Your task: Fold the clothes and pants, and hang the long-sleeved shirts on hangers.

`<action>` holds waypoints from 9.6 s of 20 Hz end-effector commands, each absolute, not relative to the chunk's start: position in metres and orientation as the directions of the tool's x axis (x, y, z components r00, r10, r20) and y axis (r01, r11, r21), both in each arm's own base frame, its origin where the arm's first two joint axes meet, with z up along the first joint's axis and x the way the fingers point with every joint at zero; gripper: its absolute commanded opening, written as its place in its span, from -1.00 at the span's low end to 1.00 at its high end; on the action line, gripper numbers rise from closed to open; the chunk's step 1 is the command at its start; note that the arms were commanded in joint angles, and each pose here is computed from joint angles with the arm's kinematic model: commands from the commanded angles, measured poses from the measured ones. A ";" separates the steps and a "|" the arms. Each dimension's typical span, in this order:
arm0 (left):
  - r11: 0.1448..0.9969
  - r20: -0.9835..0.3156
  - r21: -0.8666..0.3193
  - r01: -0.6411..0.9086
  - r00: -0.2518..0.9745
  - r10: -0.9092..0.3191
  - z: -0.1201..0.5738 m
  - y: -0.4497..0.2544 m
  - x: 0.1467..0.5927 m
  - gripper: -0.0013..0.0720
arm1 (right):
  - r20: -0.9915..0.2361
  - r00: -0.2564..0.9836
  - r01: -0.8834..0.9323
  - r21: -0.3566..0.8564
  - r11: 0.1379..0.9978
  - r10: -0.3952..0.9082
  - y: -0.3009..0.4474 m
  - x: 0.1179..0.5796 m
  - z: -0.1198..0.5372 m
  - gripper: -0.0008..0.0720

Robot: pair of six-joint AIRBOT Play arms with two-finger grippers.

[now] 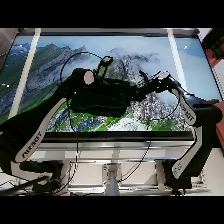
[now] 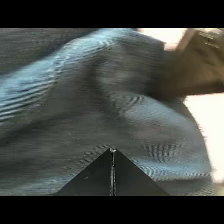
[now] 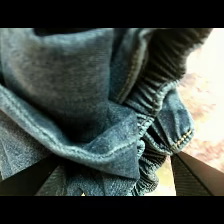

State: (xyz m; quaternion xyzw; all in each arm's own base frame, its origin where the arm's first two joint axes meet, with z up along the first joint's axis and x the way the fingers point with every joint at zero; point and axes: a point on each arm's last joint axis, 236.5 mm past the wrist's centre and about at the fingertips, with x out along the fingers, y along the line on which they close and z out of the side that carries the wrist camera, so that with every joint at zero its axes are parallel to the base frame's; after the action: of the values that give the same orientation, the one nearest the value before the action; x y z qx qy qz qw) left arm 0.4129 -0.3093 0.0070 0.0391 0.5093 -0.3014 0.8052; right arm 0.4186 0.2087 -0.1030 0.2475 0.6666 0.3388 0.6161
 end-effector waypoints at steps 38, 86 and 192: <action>0.862 -0.769 -0.124 0.491 0.502 -0.397 0.144 -0.216 0.402 -0.92 | -0.604 0.523 0.085 0.739 0.668 0.602 0.079 0.371 -0.020 0.93; 0.860 -0.797 -0.127 0.494 0.465 -0.385 0.138 -0.213 0.392 -0.92 | -0.865 0.203 -0.007 0.468 0.884 0.459 0.097 0.477 -0.013 -0.77; 0.904 -0.571 0.167 0.393 0.786 -0.236 0.271 -0.131 0.361 -0.92 | -0.764 0.633 -0.297 -0.087 0.951 0.128 0.052 0.431 0.175 -0.84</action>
State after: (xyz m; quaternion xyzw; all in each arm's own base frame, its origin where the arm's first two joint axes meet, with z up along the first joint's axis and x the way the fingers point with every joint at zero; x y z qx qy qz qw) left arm 0.3607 -0.1317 0.2710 0.1399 0.2805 -0.1687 0.9345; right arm 0.4238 0.0275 0.1679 -0.0716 0.4372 0.0961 0.8913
